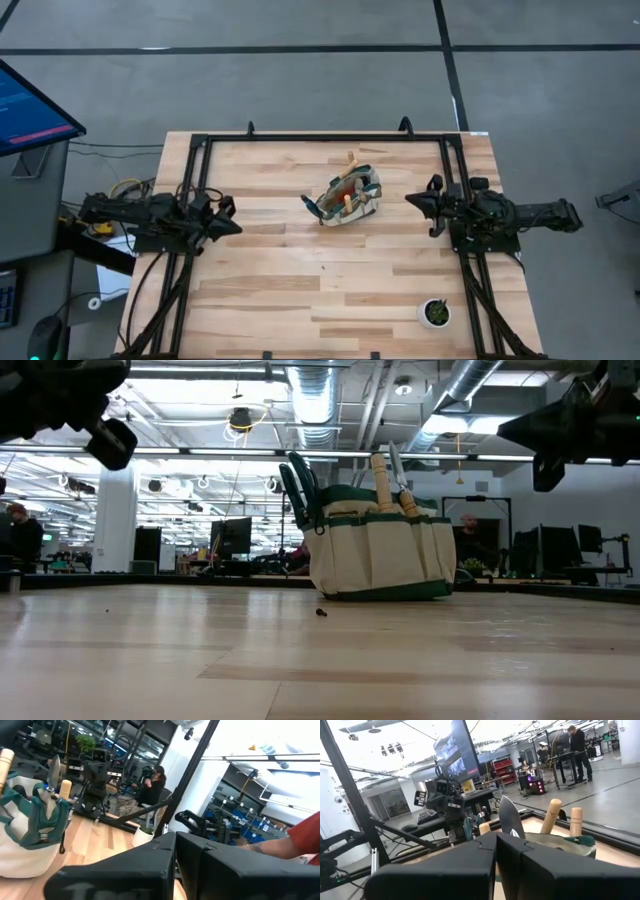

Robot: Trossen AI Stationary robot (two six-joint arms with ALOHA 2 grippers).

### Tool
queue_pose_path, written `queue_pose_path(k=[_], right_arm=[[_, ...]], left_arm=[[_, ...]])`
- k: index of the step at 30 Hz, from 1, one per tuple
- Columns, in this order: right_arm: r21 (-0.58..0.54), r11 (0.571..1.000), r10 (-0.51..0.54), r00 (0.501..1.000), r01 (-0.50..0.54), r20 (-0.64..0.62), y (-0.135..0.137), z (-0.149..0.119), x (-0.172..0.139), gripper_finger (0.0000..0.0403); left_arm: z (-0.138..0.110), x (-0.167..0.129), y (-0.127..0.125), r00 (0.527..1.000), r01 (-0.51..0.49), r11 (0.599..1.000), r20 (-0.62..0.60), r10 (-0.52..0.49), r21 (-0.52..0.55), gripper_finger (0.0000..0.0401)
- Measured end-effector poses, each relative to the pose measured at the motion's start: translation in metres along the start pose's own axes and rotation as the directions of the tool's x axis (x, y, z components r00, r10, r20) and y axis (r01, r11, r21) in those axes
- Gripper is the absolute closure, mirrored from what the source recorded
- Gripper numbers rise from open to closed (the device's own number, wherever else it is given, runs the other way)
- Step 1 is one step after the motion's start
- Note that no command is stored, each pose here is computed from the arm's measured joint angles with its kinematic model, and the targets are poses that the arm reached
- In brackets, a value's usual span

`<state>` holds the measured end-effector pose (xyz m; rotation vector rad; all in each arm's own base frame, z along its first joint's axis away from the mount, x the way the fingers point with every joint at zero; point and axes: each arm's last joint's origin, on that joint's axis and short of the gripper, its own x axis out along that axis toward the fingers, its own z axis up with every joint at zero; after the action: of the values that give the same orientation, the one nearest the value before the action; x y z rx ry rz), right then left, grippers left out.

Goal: Pick & Place Garden tools in Gardening bag
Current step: Return to Home Position

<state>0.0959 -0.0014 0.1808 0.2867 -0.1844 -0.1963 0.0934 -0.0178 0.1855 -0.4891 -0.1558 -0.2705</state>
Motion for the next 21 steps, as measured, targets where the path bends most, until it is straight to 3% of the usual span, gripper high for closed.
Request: queue_pose_path(k=[4,8,21], right_arm=[[-0.001,1.0,-0.001,1.0,0.001,-0.006,-0.0001,-0.0006,0.0,0.0403],[-0.001,1.0,-0.001,1.0,0.001,-0.006,-0.0001,-0.0007,0.0,0.0403],[0.001,1.0,-0.001,1.0,0.001,-0.006,-0.0002,-0.0008,0.0,0.0403]], left_arm=[[0.0015,0.0,0.0004,1.0,-0.016,1.0,0.021,0.016,0.001,0.0399],[0.0017,0.0004,0.0004,1.0,-0.018,0.997,0.024,0.016,0.077,0.0399],[0.0021,0.0006,0.0002,1.0,-0.017,0.997,0.028,0.015,0.081,0.0399]])
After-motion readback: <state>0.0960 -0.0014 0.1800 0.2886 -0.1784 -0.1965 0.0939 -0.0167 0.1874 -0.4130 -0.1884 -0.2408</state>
